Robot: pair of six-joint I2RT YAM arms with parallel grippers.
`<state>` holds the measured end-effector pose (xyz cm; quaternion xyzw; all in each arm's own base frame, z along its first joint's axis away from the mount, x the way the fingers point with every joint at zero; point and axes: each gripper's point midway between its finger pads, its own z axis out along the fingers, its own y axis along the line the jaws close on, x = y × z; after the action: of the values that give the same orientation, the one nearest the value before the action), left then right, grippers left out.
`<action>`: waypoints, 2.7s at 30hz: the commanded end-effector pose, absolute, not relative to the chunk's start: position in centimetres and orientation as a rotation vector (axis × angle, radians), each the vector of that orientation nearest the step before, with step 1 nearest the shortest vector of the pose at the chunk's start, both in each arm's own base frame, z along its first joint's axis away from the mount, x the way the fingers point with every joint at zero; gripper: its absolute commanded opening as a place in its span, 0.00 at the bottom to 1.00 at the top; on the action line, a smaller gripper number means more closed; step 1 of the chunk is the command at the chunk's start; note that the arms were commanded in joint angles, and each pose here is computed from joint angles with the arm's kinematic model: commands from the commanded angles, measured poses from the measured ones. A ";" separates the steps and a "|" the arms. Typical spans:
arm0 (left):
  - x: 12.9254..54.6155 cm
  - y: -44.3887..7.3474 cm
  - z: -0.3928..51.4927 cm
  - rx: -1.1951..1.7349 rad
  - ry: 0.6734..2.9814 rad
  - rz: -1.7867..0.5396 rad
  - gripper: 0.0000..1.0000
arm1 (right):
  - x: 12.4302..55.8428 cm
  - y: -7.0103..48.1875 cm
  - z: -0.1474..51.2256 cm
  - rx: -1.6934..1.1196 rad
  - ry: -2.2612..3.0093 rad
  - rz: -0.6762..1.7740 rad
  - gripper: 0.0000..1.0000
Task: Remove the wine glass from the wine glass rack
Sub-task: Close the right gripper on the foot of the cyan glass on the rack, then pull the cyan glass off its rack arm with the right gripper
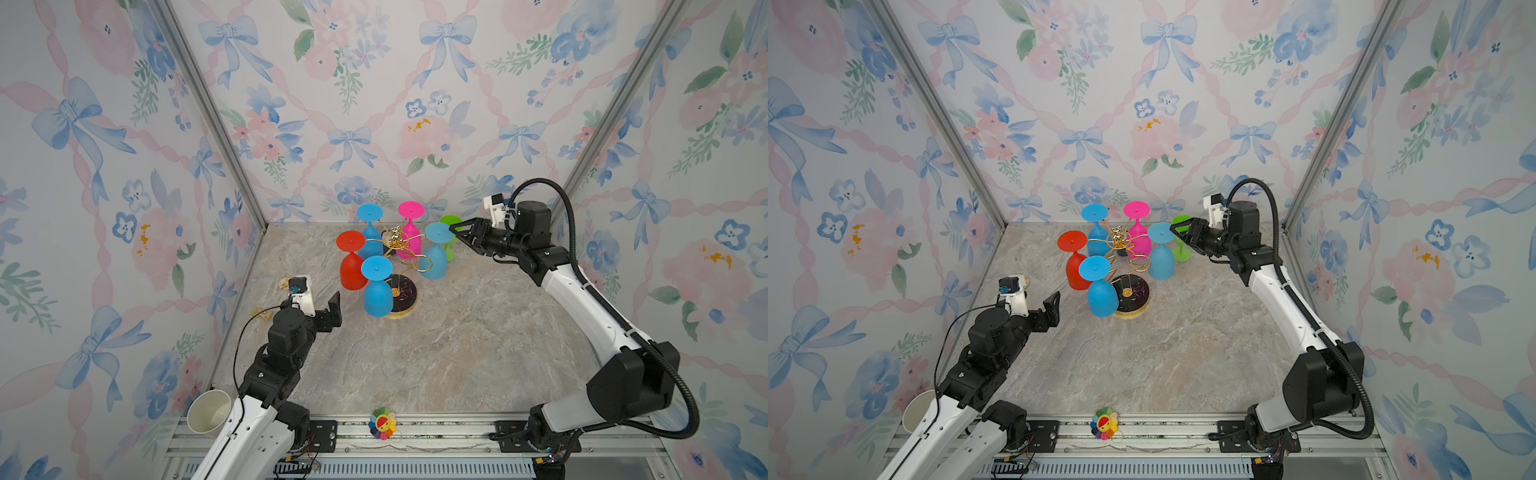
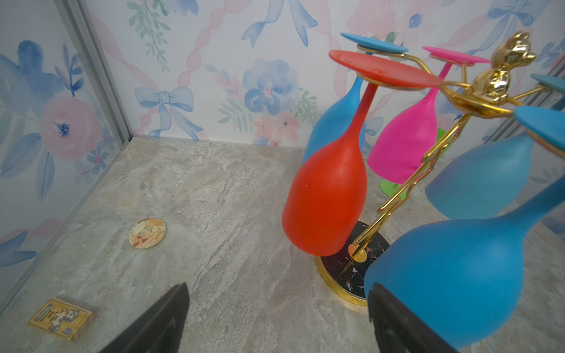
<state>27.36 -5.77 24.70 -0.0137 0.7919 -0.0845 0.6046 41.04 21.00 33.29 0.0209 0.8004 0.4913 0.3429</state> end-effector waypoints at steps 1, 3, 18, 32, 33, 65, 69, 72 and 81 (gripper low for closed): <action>27.5 -6.1 24.4 -0.020 1.828 -0.222 0.93 | 41.0 22.0 32.9 0.033 2.081 1.322 0.50; 27.6 -6.0 24.4 -0.021 1.828 -0.227 0.93 | 41.0 22.2 32.7 0.030 2.084 1.328 0.49; 27.6 -5.9 24.4 -0.027 1.823 -0.241 0.94 | 41.3 22.8 31.8 0.050 2.097 1.376 0.28; 27.5 -5.7 24.7 -0.041 1.806 -0.242 0.94 | 40.6 22.7 32.8 0.047 2.070 1.407 0.13; 27.5 -5.6 24.6 -0.042 1.807 -0.241 0.94 | 40.6 22.7 32.9 0.047 2.068 1.410 0.12; 27.2 -5.6 25.0 -0.042 1.789 -0.251 0.94 | 40.2 24.1 35.0 0.020 2.015 1.502 0.01; 27.2 -5.7 24.9 -0.042 1.789 -0.254 0.94 | 40.3 24.5 35.0 0.011 2.016 1.505 0.00; 27.2 -5.7 24.9 -0.039 1.789 -0.257 0.94 | 40.5 24.7 35.0 0.005 2.021 1.502 0.00; 27.2 -5.7 24.9 -0.039 1.790 -0.260 0.94 | 40.5 25.4 34.8 -0.019 2.033 1.501 0.00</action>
<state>27.18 -5.72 24.78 -0.0120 0.7831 -0.1036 0.6131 40.76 24.46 33.19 0.0196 0.7762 0.5578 0.2932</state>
